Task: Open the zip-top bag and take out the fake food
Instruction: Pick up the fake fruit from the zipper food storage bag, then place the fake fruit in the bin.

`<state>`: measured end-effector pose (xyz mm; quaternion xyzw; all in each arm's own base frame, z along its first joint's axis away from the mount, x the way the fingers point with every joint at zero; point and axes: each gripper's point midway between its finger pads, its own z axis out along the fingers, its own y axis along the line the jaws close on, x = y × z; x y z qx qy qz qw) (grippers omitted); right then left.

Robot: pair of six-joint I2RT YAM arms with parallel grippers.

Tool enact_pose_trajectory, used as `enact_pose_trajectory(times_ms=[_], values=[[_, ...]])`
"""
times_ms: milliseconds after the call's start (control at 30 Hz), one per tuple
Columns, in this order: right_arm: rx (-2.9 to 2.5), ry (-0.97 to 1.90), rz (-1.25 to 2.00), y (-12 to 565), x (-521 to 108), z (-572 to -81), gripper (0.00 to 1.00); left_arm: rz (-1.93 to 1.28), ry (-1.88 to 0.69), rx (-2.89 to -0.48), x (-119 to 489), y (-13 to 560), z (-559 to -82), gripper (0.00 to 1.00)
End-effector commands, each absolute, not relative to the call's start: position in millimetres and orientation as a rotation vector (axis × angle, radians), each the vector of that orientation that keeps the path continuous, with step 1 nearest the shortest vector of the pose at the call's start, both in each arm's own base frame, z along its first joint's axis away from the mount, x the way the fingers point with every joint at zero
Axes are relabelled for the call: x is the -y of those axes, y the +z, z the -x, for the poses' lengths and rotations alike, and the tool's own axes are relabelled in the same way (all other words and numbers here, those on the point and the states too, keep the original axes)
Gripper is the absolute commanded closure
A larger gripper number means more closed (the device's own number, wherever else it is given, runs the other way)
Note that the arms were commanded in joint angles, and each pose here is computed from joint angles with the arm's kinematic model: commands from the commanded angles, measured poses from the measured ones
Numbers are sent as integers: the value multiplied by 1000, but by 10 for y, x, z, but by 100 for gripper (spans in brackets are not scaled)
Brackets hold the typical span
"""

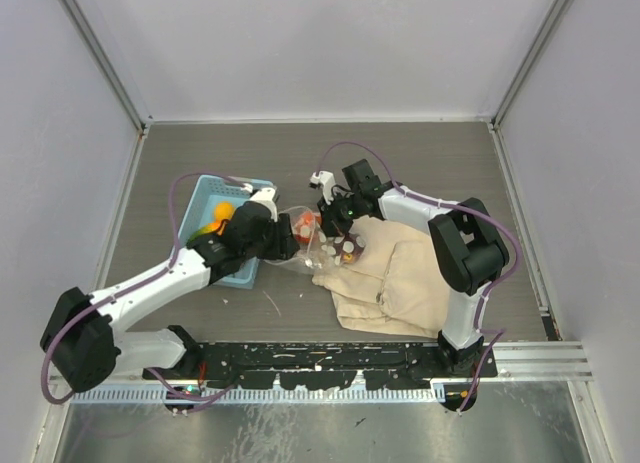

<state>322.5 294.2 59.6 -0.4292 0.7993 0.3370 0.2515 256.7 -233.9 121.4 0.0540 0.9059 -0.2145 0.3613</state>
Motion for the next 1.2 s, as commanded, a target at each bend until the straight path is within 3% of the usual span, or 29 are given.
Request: enact_pose_trajectory(times_ms=[0, 1167], values=[[-2130, 903, 1190, 736, -2943, -3296, 94, -121, -618, -2284, 2320, 1433, -2498, 58], [-2056, 960, 1200, 975, -2886, -3277, 94, 7, -434, -2223, 1477, 1669, -2272, 58]])
